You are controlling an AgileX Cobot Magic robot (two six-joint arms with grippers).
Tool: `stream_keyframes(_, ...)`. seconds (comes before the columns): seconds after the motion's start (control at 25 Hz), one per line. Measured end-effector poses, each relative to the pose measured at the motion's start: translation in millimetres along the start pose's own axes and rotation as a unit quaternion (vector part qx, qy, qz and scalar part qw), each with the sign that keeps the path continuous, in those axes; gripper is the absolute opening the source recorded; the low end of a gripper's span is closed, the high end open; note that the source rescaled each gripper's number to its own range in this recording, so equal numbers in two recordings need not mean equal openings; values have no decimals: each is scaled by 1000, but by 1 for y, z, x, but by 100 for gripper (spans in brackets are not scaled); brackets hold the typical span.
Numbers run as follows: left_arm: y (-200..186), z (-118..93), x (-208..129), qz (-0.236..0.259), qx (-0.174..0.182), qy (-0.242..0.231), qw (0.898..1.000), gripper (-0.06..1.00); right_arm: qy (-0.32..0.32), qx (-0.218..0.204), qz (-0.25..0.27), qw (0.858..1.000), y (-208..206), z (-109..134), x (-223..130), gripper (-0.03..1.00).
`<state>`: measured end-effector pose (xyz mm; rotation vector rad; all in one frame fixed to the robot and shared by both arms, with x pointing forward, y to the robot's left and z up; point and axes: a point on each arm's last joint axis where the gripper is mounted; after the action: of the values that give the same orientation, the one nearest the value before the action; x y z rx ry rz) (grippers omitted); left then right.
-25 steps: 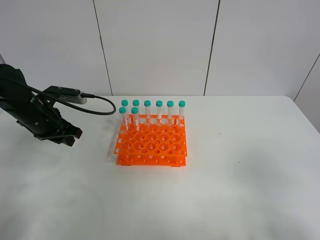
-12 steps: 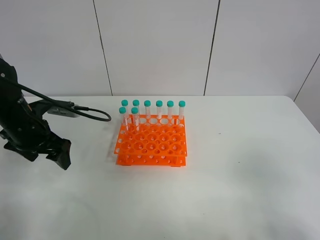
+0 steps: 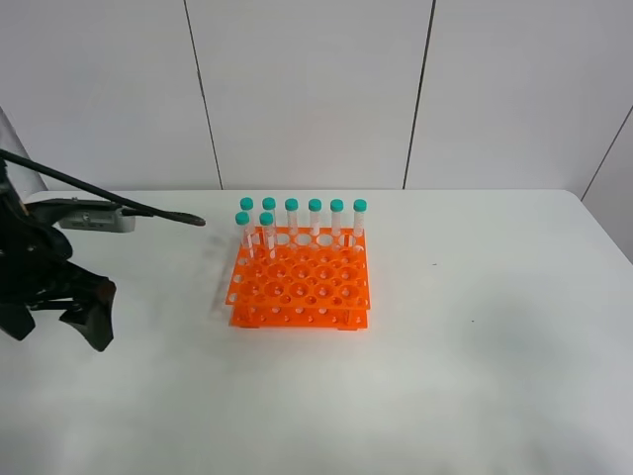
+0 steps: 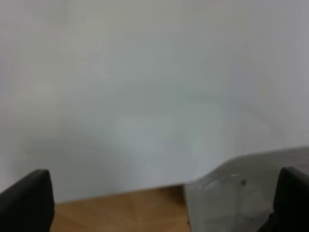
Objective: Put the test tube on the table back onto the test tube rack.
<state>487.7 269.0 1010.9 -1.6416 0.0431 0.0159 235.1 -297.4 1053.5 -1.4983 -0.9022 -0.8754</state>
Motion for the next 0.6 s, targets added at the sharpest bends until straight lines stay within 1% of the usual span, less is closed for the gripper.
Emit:
stream_keyframes(0.16,-35,1,-23,-67,1,0,998,100,0,0,0,1000,0,0,0,75)
stream_keyframes(0.36,-68,1,-53,-142,-7,-3,990,100,0,0,0,1000,0,0,0,75)
stream_keyframes(0.48,-83,1,-68,-178,-10,-1,984,100,0,0,0,1000,0,0,0,75)
stream_keyframes(0.6,-88,1,-84,-202,-19,0,979,100,0,0,0,1000,0,0,0,75)
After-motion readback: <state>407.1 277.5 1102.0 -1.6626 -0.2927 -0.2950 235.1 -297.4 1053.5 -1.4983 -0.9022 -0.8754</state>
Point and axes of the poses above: a point on each arm's last joint axis where the gripper is mounted, y pointing out along that axis toward the gripper, z along the wrist's bending axis when the last joint is at zero, x = y × z, and after that the axes turned 8 degrees about -y, right-handed
